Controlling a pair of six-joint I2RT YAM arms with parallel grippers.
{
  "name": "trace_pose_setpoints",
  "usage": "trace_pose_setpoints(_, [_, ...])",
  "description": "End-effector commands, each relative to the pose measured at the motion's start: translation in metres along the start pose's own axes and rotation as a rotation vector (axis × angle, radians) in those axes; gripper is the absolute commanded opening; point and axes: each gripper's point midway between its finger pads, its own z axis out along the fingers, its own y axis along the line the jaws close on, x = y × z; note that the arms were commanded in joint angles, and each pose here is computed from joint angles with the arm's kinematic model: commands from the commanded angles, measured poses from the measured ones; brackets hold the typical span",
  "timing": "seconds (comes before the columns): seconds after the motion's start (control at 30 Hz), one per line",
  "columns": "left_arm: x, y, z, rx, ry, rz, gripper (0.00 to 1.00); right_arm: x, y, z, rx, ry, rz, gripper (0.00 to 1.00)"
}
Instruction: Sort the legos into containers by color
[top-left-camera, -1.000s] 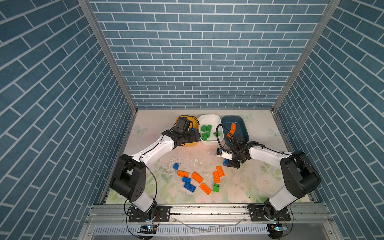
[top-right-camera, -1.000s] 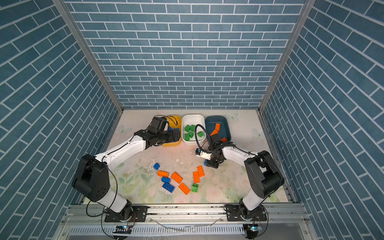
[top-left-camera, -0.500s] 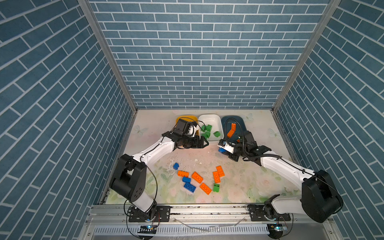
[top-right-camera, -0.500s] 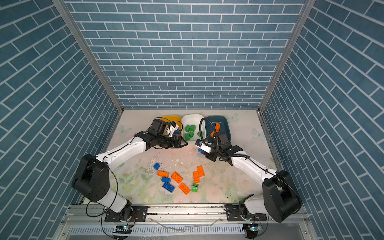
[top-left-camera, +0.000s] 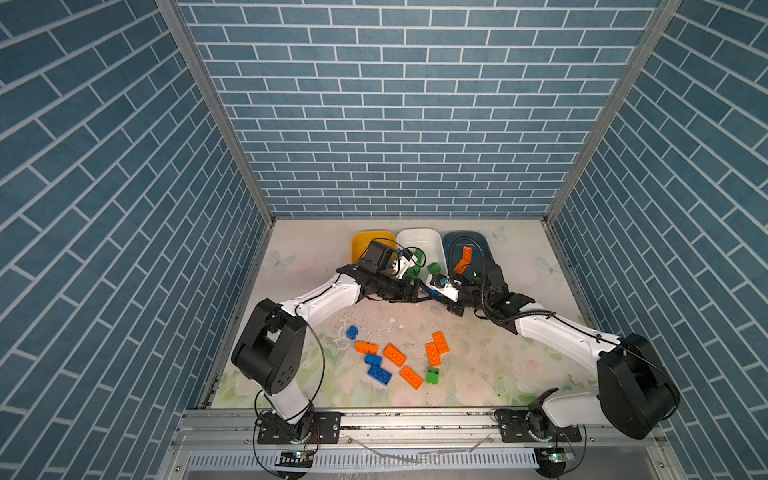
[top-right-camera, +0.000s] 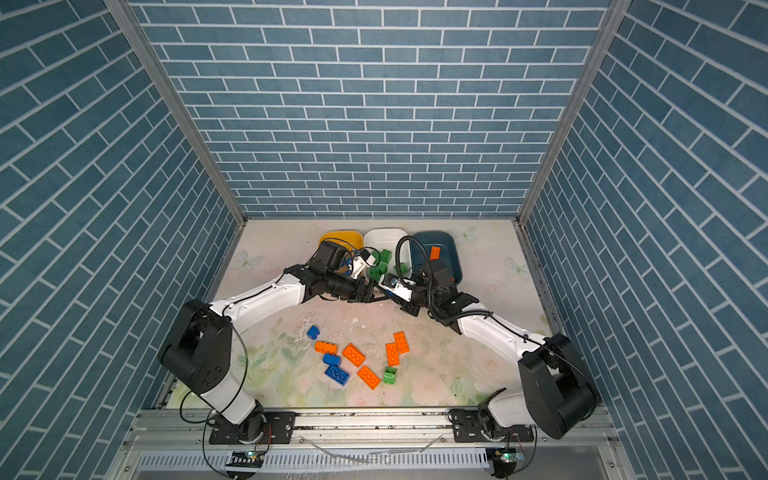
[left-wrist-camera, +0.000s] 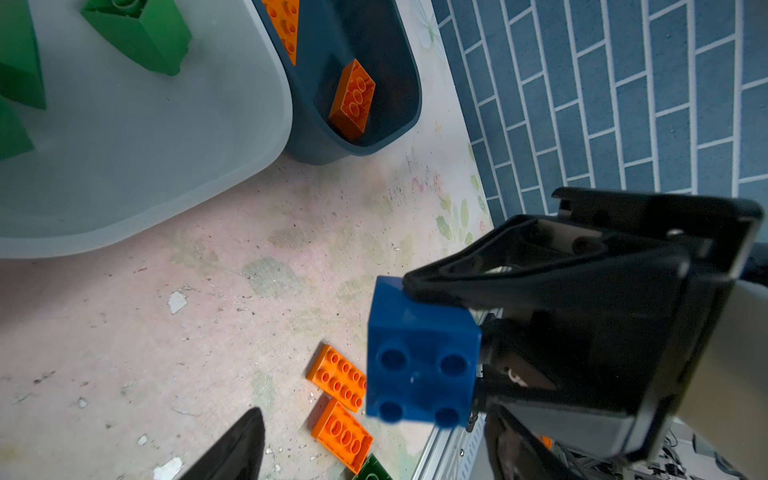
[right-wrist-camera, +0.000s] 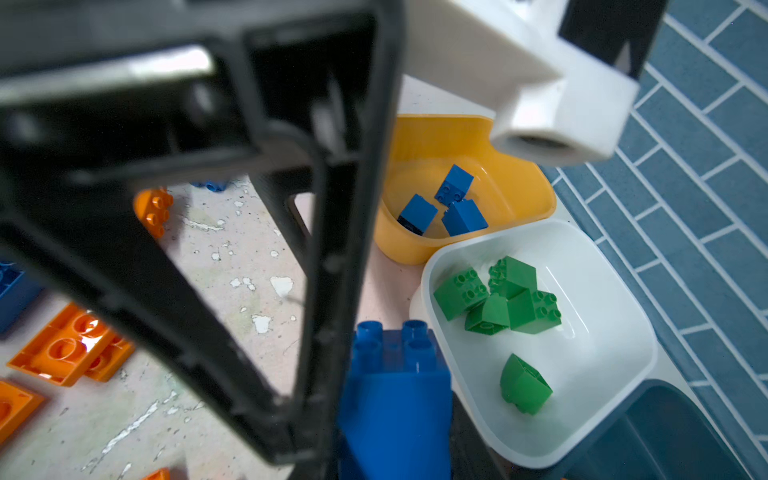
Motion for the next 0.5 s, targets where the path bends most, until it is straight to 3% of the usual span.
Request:
trace_pose_setpoints(0.0, [-0.014, -0.013, 0.002, 0.043, -0.031, 0.035, 0.78, -0.027, 0.002, 0.007, -0.026, -0.115, -0.004, 0.27])
trace_pose_setpoints(0.13, [-0.014, -0.012, 0.002, 0.037, -0.037, 0.036, 0.56, -0.037, 0.001, 0.010, -0.028, -0.158, 0.002, 0.27])
trace_pose_setpoints(0.3, [-0.009, -0.013, 0.004, 0.059, -0.008, 0.026, 0.49, -0.043, -0.005, 0.011, 0.006, -0.199, 0.009, 0.27])
trace_pose_setpoints(0.47, [-0.009, -0.010, 0.005, 0.049, -0.011, 0.026, 0.28, -0.044, -0.006, 0.013, 0.009, -0.208, 0.018, 0.28])
